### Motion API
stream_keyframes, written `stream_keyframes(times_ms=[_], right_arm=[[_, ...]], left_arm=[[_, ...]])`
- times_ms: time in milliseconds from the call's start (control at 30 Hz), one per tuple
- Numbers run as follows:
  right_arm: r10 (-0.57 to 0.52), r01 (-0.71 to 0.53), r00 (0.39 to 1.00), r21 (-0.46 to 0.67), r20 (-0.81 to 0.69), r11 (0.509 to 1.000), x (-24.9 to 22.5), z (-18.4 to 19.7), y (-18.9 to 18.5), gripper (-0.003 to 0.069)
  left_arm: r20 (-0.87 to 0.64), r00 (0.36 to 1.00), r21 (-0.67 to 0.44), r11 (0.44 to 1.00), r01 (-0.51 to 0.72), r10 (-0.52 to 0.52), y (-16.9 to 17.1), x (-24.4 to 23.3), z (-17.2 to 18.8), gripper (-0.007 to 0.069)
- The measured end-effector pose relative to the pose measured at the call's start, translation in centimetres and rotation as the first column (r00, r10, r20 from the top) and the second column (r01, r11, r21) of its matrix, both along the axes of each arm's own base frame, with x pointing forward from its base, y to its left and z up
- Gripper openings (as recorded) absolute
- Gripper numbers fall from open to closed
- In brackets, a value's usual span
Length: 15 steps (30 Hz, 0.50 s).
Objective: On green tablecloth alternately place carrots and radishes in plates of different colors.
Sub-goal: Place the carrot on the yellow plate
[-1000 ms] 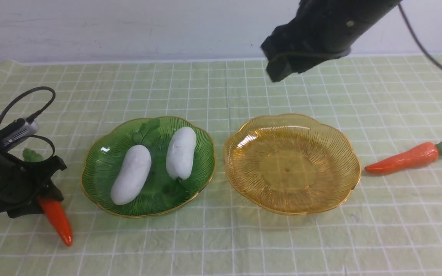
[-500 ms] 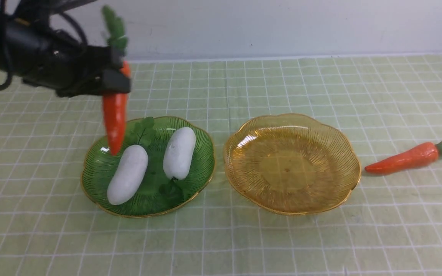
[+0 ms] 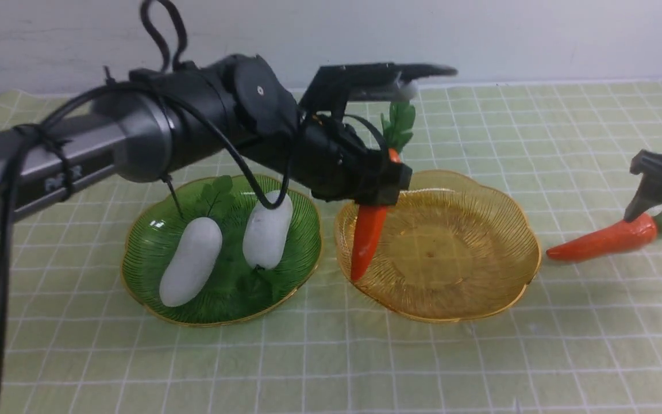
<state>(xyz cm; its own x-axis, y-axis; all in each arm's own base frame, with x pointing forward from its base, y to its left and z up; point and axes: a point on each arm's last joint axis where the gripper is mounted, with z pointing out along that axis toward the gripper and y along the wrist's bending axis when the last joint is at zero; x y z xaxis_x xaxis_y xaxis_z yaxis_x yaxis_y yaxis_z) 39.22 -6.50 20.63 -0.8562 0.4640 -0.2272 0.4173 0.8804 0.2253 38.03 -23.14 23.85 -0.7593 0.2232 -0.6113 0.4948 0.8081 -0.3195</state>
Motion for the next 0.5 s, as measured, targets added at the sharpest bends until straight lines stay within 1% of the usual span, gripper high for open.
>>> stream_keyframes(times_ms=[33, 67, 133, 167, 267, 300, 333, 400, 467, 500], right_arm=[[-0.006, 0.006, 1.0, 0.002, -0.005, 1.0, 0.1, -0.3, 0.0, 0.0568], [-0.03, 0.03, 1.0, 0.007, -0.008, 1.0, 0.5, -1.2, -0.1, 0.0582], [-0.061, 0.061, 0.998, 0.015, -0.013, 0.998, 0.9, -2.4, -0.2, 0.0589], [-0.069, 0.07, 0.997, 0.018, -0.016, 0.997, 1.0, -2.7, -0.2, 0.059], [-0.111, 0.112, 0.994, 0.039, -0.016, 0.993, 1.6, -4.3, -0.3, 0.059], [-0.124, 0.124, 0.992, 0.048, 0.0, 0.991, 1.8, -4.4, -0.3, 0.059], [-0.131, 0.13, 0.991, 0.051, 0.008, 0.99, 2.0, -4.5, -0.3, 0.059], [-0.144, 0.142, 0.989, 0.062, 0.019, 0.988, 2.3, -4.7, -0.3, 0.059], [-0.153, 0.151, 0.988, 0.069, 0.028, 0.986, 2.6, -5.1, -0.3, 0.059], [-0.155, 0.153, 0.988, 0.07, 0.025, 0.986, 2.7, -5.4, -0.3, 0.059]], left_arm=[[0.0, 1.0, 0.0, 1.0, 0.0, 0.0, 0.0, 0.0, 0.0, 0.0295], [-0.008, 1.0, 0.009, 1.0, -0.005, 0.005, -0.1, 0.3, -1.0, 0.034], [-0.015, 1.0, 0.017, 1.0, -0.01, 0.01, -0.2, 0.6, -1.9, 0.0414], [-0.016, 1.0, 0.019, 1.0, -0.012, 0.012, -0.2, 0.7, -2.2, 0.0431], [-0.028, 1.0, 0.025, 1.0, -0.012, 0.012, -0.3, 0.8, -2.8, 0.0574], [-0.031, 0.999, 0.026, 1.0, -0.011, 0.011, -0.3, 0.8, -2.8, 0.0597], [-0.036, 0.999, 0.028, 1.0, -0.008, 0.009, -0.3, 0.8, -2.9, 0.0613], [-0.045, 0.999, 0.029, 1.0, 0.0, 0.001, -0.3, 0.6, -2.7, 0.0622], [-0.05, 0.999, 0.027, 1.0, 0.007, -0.006, -0.2, 0.4, -2.3, 0.0609], [-0.05, 0.999, 0.023, 1.0, 0.011, -0.01, -0.2, 0.2, -1.8, 0.0586]])
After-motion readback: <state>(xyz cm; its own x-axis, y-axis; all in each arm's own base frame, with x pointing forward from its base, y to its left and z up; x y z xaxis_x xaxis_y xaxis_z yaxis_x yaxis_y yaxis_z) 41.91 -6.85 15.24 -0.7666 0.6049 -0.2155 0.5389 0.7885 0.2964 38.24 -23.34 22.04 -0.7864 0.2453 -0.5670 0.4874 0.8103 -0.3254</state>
